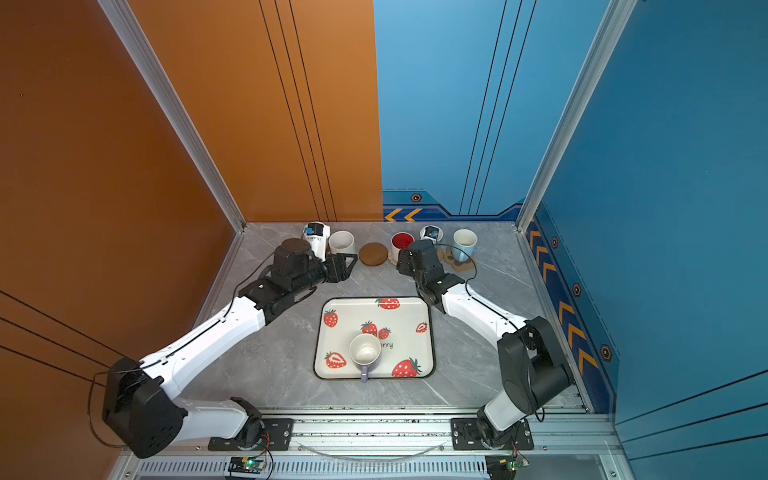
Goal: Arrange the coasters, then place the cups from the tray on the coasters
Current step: 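Move the left gripper over the lavender mug while the right gripper draws back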
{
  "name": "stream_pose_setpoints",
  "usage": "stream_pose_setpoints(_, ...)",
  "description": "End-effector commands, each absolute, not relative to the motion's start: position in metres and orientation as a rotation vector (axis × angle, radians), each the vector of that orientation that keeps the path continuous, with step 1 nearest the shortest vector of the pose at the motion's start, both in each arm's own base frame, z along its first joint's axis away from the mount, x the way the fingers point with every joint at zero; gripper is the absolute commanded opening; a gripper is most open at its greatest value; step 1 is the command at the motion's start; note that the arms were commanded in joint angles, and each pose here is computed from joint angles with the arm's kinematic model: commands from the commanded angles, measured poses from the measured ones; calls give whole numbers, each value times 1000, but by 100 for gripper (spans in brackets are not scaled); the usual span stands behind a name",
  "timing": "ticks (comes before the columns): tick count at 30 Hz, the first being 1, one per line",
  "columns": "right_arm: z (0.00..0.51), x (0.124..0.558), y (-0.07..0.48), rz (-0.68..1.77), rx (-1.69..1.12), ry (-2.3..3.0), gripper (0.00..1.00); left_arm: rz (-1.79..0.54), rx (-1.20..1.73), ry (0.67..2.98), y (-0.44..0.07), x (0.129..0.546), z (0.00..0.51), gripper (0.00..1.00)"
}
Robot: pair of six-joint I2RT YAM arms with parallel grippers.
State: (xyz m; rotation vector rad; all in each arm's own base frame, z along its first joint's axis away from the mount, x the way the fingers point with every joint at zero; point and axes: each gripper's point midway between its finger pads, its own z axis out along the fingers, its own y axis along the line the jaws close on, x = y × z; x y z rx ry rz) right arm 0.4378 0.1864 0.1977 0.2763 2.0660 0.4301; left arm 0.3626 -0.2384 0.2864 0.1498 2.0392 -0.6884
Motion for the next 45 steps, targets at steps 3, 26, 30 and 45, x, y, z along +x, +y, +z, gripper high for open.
stream_pose_setpoints(3, 211, 436, 179, 515, 325, 2004, 68, -376, 267, 2202, -220, 329, 267, 69)
stream_pose_setpoints(26, 203, 439, 174, 573, 362, 1994, 69, -320, 595, 2548, -251, 179, 193, 73)
stream_pose_setpoints(30, 201, 439, 173, 571, 363, 1996, 69, -331, 589, 2606, -253, 163, 177, 73)
stream_pose_setpoints(45, 200, 440, 179, 605, 361, 1993, 69, -256, 632, 2794, -262, 113, 118, 74)
